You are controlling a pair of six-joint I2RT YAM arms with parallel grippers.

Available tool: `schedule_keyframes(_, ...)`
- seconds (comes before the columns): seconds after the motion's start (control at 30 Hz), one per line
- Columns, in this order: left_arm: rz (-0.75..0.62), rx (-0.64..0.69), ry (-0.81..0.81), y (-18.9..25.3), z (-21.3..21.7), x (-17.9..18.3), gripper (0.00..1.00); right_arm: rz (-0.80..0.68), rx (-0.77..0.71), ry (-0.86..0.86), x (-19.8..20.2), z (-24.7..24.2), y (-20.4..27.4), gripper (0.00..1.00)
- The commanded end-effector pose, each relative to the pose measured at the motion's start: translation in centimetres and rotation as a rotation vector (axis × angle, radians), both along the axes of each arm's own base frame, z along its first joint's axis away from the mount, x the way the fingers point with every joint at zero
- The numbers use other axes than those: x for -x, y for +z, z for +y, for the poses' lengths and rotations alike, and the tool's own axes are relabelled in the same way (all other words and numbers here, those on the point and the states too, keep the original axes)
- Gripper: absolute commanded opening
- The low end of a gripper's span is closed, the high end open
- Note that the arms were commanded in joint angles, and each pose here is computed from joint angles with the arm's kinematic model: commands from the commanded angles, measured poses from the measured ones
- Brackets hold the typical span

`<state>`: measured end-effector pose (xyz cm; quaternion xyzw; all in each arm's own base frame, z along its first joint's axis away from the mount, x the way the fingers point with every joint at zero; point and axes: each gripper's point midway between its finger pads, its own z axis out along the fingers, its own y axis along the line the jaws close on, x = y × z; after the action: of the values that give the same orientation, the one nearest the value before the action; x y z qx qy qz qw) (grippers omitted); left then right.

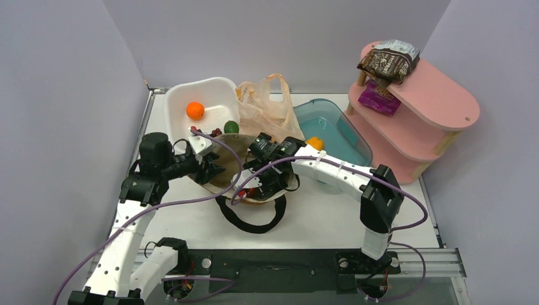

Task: Untie the knot of the grocery bags and take out the mixed food

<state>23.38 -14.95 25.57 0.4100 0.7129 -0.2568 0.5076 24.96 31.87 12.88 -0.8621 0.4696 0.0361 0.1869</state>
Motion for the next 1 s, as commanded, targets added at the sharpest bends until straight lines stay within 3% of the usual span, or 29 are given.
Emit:
schedule_keyframes(0.0, -0.039, 0.057, 0.01, 2.0, -0.4, -0.3, 0.45, -0.039, 0.027, -0.01, -1.3, -0.5, 0.1, 0.5)
schedule_keyframes(0.13, -0.042, 0.081, 0.063, 2.7, 0.0, -1.0, 0.45, -0.033, -0.045, -0.064, -2.1, 0.3, 2.0, 0.03)
schedule_keyframes(0.17, -0.039, 0.097, 0.076, 3.0, 0.0, -1.2, 0.45, -0.034, -0.094, -0.098, -2.5, 0.6, 3.5, 0.0)
schedule_keyframes(0.53, 0.029, 0.301, 0.191, 5.7, -0.1, -3.7, 0.53, 0.216, -0.634, -0.393, -3.6, 2.2, 16.8, 0.0)
schedule_keyframes(0.73, 0.035, 0.301, 0.242, 5.6, 0.4, -4.9, 0.53, 0.293, -0.839, -0.478, -3.4, 2.2, 22.6, 0.0)
schedule_keyframes(0.97, 0.007, 0.329, 0.193, 6.7, -0.1, -4.5, 0.55, 0.394, -1.016, -0.579, -4.1, 1.8, 27.3, 0.0)
